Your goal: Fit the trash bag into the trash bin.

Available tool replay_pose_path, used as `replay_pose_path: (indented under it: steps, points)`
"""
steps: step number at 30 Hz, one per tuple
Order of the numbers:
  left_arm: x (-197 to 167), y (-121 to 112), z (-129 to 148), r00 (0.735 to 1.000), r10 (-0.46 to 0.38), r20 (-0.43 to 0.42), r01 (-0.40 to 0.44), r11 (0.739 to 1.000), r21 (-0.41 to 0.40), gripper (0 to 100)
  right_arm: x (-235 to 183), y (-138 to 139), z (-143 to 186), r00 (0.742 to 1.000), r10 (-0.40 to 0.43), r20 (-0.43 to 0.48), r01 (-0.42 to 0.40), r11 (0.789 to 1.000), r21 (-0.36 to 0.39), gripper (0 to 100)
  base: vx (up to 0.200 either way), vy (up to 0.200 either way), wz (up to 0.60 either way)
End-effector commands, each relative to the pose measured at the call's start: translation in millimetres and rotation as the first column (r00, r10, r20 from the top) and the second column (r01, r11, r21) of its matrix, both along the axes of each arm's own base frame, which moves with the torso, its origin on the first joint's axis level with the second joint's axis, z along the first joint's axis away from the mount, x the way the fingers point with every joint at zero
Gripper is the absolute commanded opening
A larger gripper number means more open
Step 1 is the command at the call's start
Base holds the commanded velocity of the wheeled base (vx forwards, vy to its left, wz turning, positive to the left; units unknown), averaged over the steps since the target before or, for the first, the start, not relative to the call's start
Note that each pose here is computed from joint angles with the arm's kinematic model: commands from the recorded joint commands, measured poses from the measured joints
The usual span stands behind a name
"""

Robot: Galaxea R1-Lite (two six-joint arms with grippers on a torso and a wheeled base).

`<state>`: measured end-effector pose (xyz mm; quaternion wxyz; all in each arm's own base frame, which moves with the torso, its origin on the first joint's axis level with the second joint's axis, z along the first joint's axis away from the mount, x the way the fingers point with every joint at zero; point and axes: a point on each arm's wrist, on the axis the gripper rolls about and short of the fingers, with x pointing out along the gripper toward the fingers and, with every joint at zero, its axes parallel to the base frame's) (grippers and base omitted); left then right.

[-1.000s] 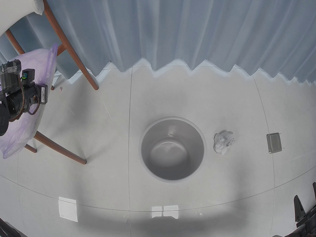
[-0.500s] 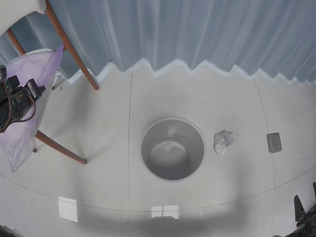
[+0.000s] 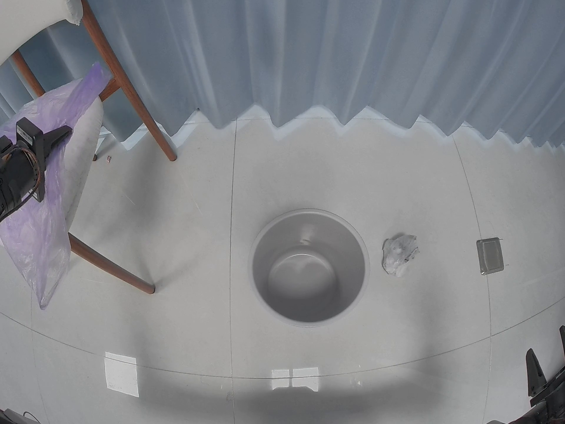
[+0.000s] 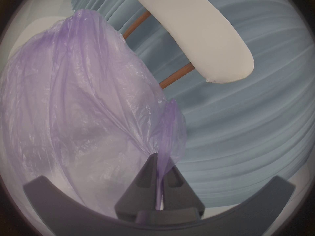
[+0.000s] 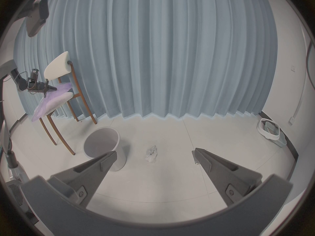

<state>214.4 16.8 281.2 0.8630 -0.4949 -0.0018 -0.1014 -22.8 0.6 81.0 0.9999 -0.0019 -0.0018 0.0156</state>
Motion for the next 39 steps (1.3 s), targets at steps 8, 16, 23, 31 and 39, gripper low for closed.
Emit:
replay_pose_path:
  steps: [8,16,23,31,39]
  points:
    - [-35,-43,24,0.948,-0.297,0.112,0.307,0.948,-0.081,0,0,0,-5,1.000,-0.001,-0.002,0.001,1.000,-0.001,100,0.000,0.000,0.00]
    - [-52,-73,33,0.870,-0.467,0.159,0.481,0.874,-0.070,0,0,0,-5,1.000,-0.002,-0.002,0.002,1.000,-0.001,100,0.000,0.000,0.00]
    - [-56,-92,33,0.798,-0.574,0.183,0.592,0.804,-0.057,0,0,0,-5,1.000,-0.002,-0.002,0.002,1.000,0.007,100,0.000,0.000,0.00]
    - [-59,-103,33,0.689,-0.700,0.187,0.715,0.698,-0.022,0,0,0,-5,1.000,-0.002,-0.001,0.002,1.000,0.007,100,0.000,0.000,0.00]
    - [-73,-108,33,0.588,-0.789,0.176,0.805,0.592,-0.037,0,0,0,-5,1.000,-0.002,-0.001,0.002,1.000,0.018,100,0.000,0.000,0.00]
